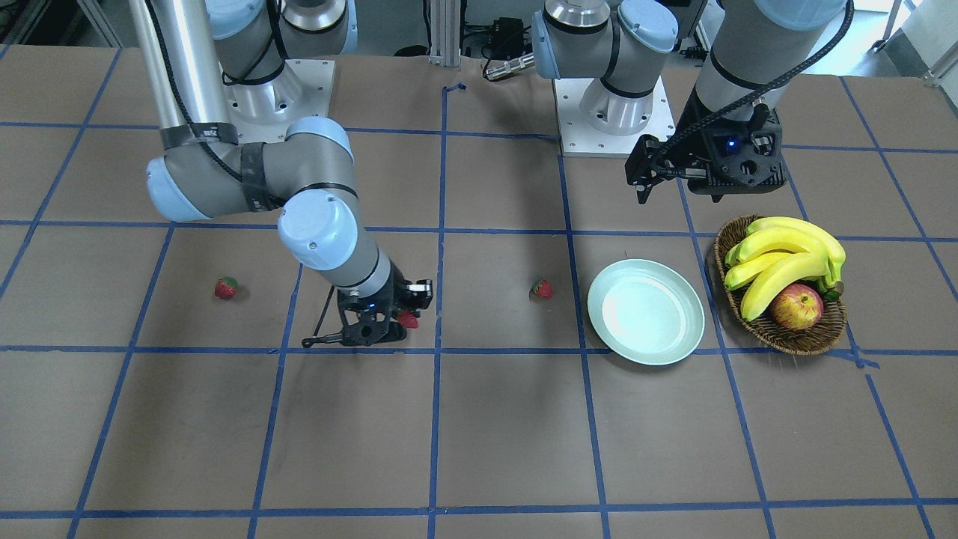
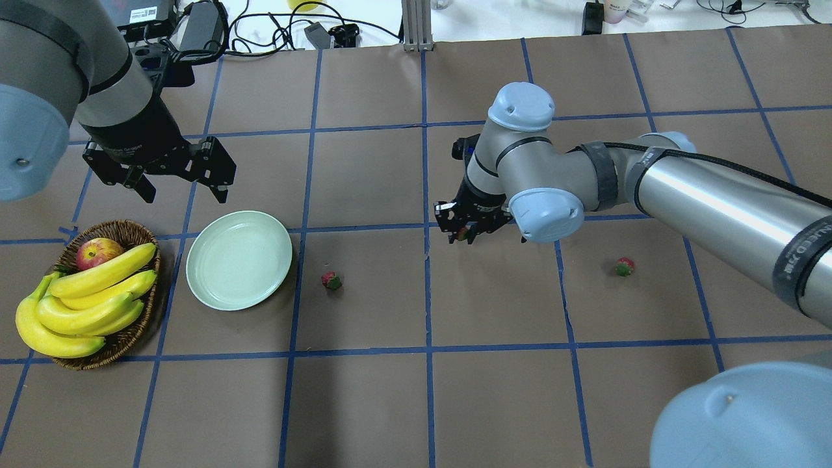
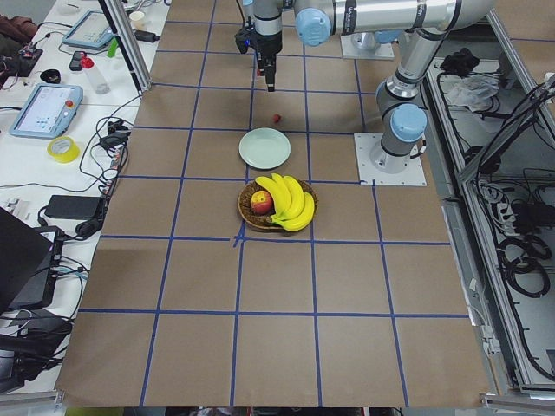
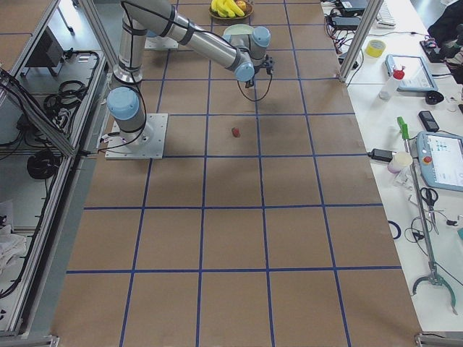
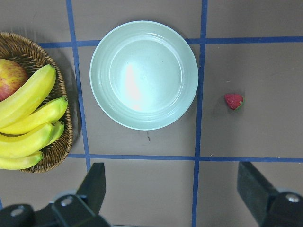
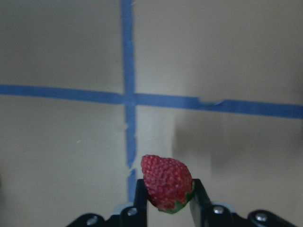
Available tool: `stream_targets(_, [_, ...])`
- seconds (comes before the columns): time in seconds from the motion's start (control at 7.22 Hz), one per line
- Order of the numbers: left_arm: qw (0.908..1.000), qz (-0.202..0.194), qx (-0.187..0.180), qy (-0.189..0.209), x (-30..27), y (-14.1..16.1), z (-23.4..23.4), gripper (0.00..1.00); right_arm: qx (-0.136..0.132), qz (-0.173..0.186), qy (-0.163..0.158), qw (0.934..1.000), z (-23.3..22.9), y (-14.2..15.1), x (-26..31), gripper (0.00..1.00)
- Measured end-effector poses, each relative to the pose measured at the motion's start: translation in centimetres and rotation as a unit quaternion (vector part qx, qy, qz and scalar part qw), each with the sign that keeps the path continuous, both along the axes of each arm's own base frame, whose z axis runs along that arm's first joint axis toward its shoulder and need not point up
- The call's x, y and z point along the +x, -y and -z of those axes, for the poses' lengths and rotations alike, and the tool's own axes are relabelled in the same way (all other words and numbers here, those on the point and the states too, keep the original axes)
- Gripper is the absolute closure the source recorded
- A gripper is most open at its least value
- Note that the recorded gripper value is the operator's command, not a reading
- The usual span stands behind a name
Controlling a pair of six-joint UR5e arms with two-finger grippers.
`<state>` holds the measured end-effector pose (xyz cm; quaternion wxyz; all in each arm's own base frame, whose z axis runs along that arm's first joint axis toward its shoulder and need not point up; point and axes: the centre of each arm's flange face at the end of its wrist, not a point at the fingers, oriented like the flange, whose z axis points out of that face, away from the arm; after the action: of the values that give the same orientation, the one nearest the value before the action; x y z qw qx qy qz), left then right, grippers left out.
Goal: Collect all strawberries into plate
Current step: 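Carry the second strawberry and set it beside the first one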
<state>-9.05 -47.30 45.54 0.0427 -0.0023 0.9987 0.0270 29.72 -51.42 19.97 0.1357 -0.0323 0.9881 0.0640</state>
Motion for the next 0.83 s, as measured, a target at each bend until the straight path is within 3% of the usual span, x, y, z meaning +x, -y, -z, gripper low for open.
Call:
stream_targets(0.28, [1.0,0.0,0.0,0.001,0.0,0.0,0.1,0.0,0.012,-0.017,0.022,0.9995,0.5,-4.2,6.9,1.0])
stream_targets(0.42, [1.0,0.0,0.0,0.001,0.0,0.0,0.1,0.0,0.012,-0.018,0.021,0.9995,1.2,-5.6,9.1,0.73])
stream_targets(0.55, [1.0,0.0,0.001,0.001,0.0,0.0,0.1,0.0,0.01,-0.019,0.015,0.9997,1.7,-6.3,10.1,0.01])
stream_targets(0.83, [1.0,0.0,0.001,0.002,0.0,0.0,0.1,0.0,-0.008,-0.021,-0.02,0.9995,1.7,-6.4,10.1,0.0])
